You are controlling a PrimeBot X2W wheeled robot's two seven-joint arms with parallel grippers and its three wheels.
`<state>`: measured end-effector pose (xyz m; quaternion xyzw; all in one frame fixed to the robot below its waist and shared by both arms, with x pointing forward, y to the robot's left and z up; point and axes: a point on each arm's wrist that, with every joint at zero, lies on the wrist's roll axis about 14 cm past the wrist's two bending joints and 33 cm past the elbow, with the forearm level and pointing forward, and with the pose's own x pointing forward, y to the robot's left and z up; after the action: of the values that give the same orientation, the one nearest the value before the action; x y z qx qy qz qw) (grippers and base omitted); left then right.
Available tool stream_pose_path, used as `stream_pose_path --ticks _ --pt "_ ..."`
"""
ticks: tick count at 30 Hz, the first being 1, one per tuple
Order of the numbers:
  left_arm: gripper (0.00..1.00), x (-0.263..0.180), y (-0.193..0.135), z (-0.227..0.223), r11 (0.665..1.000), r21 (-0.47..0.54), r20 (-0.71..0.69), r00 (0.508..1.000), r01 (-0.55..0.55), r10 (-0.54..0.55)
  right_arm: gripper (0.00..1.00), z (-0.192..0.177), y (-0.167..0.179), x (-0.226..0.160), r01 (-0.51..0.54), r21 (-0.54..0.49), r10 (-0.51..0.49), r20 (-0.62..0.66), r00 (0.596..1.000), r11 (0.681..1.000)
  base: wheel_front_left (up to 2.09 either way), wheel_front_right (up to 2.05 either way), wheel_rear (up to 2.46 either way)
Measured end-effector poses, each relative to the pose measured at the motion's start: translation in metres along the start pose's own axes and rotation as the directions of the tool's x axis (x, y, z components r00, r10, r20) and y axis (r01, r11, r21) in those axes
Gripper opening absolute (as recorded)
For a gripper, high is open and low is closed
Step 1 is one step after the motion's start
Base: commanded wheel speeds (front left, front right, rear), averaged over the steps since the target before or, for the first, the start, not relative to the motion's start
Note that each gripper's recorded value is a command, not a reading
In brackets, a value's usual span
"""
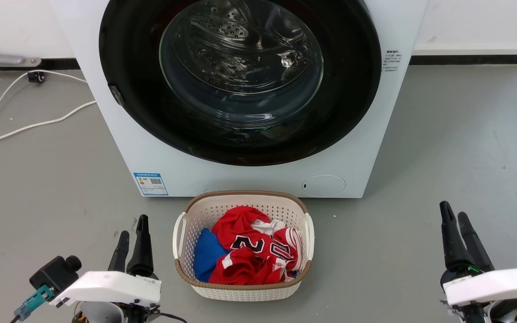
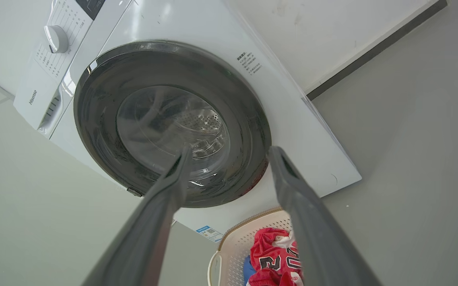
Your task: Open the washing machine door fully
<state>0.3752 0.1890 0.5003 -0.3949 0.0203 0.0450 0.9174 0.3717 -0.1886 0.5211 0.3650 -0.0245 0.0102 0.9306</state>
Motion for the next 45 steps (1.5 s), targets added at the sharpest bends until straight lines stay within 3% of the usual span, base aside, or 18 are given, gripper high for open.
stream_pose_path --ticks 15,34,45 --pt "1.0 -0.003 -0.013 0.005 0.977 0.211 0.045 0.998 0.025 -0.035 1.0 0.008 0.007 -0.004 -0.024 -0.184 0.032 0.037 0.999 0.983 0.0 0.0 0.0" --pt "1.0 -0.01 -0.027 0.005 0.911 0.409 0.076 0.992 0.058 -0.097 1.0 0.014 0.018 -0.009 -0.053 -0.382 0.085 0.066 0.994 0.923 0.0 0.0 0.0" --pt "1.0 -0.012 -0.031 0.005 0.868 0.492 0.095 0.987 0.063 -0.126 1.0 0.016 0.02 -0.013 -0.057 -0.436 0.101 0.078 0.992 0.898 0.0 0.0 0.0"
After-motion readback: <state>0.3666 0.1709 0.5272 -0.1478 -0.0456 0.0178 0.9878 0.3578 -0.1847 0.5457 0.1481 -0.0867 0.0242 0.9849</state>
